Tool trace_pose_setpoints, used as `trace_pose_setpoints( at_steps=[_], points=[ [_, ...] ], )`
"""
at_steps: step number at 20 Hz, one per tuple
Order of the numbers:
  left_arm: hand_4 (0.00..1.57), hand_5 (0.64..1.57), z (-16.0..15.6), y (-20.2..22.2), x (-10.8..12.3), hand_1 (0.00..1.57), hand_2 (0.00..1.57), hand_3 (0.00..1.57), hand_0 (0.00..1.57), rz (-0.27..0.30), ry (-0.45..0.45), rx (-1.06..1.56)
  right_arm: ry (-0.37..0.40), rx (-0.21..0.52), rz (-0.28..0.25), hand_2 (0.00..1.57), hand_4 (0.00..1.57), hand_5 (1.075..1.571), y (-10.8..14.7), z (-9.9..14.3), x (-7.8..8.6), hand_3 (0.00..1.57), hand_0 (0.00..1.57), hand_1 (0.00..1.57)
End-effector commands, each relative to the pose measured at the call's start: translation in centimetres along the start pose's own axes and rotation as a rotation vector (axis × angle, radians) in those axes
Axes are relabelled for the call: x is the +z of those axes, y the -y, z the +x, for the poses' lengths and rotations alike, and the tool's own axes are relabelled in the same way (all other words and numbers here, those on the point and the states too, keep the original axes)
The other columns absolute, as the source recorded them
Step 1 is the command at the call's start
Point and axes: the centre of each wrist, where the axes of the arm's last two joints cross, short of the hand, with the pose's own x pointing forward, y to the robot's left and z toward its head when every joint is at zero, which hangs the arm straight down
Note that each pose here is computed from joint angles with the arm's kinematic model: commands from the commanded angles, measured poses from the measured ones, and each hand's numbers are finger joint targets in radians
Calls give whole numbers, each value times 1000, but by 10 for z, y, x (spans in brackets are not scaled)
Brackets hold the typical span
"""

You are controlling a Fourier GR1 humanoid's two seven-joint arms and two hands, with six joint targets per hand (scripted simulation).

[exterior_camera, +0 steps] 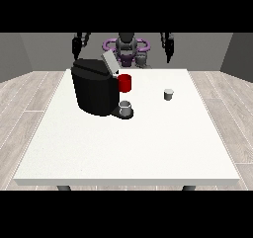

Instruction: Insert the coffee pod into the coffee machine and close the lid

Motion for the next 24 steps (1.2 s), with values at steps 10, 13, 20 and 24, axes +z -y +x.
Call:
trace_pose_setpoints(
  at_steps=[10,13,20,24],
  points=[
    [0,1571,28,-109,-20,0,0,0,0,-136,99,-438,65,81,-124,0,0,1571,-21,4,-8,0,0,0],
    [0,1571,44,-119,-45,0,0,0,0,-101,79,-514,156,114,-108,0,0,1571,-36,24,-24,0,0,0],
    [0,1571,59,-165,-67,0,0,0,0,-100,-1,-629,186,104,-11,0,0,1571,-67,37,-21,0,0,0],
    [0,1571,54,-167,-77,0,0,0,0,-92,-73,-700,185,71,0,0,0,1571,-65,57,-33,0,0,0]
  ],
)
